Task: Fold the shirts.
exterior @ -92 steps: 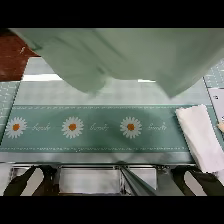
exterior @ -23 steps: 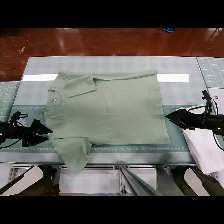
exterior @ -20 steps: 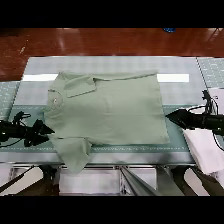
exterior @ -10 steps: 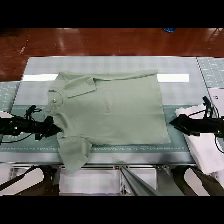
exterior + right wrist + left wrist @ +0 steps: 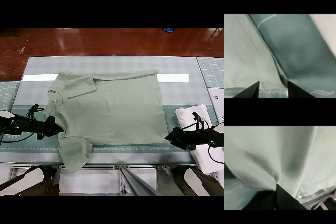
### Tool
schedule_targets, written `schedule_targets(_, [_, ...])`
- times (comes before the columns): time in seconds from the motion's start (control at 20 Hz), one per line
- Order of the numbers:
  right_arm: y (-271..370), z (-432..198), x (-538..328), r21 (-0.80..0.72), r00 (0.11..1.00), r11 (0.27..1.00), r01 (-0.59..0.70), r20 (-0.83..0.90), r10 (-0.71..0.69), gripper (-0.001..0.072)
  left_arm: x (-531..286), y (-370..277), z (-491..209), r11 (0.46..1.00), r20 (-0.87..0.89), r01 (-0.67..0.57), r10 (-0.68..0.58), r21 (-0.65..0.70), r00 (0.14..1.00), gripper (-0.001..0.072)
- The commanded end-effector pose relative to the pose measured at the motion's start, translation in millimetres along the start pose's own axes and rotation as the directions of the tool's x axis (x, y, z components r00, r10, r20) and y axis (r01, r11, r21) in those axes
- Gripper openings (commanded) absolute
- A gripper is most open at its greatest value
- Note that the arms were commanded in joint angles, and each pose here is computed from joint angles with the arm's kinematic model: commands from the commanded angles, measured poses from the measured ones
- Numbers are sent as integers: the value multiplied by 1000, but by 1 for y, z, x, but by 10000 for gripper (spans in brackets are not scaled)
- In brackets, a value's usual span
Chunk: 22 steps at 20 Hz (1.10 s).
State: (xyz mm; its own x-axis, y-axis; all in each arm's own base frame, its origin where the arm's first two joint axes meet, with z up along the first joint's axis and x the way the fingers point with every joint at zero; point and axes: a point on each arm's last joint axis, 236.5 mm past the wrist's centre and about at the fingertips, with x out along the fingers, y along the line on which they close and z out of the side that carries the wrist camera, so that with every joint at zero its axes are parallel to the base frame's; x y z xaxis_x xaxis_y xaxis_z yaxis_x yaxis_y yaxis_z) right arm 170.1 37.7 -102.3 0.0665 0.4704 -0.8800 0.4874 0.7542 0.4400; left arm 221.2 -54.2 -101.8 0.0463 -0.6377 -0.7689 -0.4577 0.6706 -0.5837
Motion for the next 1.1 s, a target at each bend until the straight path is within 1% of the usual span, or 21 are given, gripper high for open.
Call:
schedule_targets(0.0, [1,-2,8,2,1000,1000,-1,-18,1,408,0,0,0,1000,1,1,-1,3,1000,16])
schedule_targets(0.15, [22,16,26,6,998,998,-60,19,60,407,0,0,0,1000,0,1,-1,3,1000,16])
schedule_targets(0.2, [31,24,32,3,996,996,-84,39,84,380,0,0,0,1000,1,1,-1,3,1000,16])
schedule_targets(0.25, [40,29,38,-9,993,994,-108,50,108,250,0,0,0,1000,0,1,-1,3,1000,17])
schedule_targets(0.3, [51,33,40,-46,989,990,-135,55,138,64,0,-1,0,1000,0,1,-1,3,1000,16])
schedule_targets(0.35, [65,37,38,-98,984,982,-164,60,171,20,0,-1,0,1000,1,1,-1,4,1000,16])
schedule_targets(0.45, [91,45,21,-180,976,964,-196,62,210,19,-6,-8,7,1000,22,18,-18,13,1000,16])
schedule_targets(0.5, [107,54,5,-230,970,950,-211,75,233,19,-14,-23,15,998,49,55,-56,30,997,16])
schedule_targets(0.6, [146,79,-43,-347,945,911,-224,150,290,19,-48,-79,42,973,152,192,-211,129,966,16])
schedule_targets(0.65, [170,92,-77,-410,925,886,-217,205,321,19,-75,-116,56,943,220,269,-309,195,925,16])
schedule_targets(0.7, [193,104,-113,-472,900,860,-196,262,349,19,-112,-158,68,894,290,345,-424,285,858,16])
schedule_targets(0.75, [215,111,-150,-529,870,831,-171,314,379,19,-151,-197,72,839,343,392,-520,379,782,16])
schedule_targets(0.8, [238,115,-189,-580,836,802,-141,365,411,19,-193,-233,71,783,386,401,-596,476,705,16])
schedule_targets(0.85, [256,115,-224,-623,803,775,-105,407,436,19,-230,-262,63,736,413,378,-645,562,643,16])
schedule_targets(0.95, [289,103,-291,-697,731,716,-32,472,492,19,-301,-314,30,648,454,242,-708,722,540,16])
schedule_targets(1.05, [310,82,-347,-742,659,668,52,528,535,19,-363,-350,-12,588,498,91,-748,804,438,16])
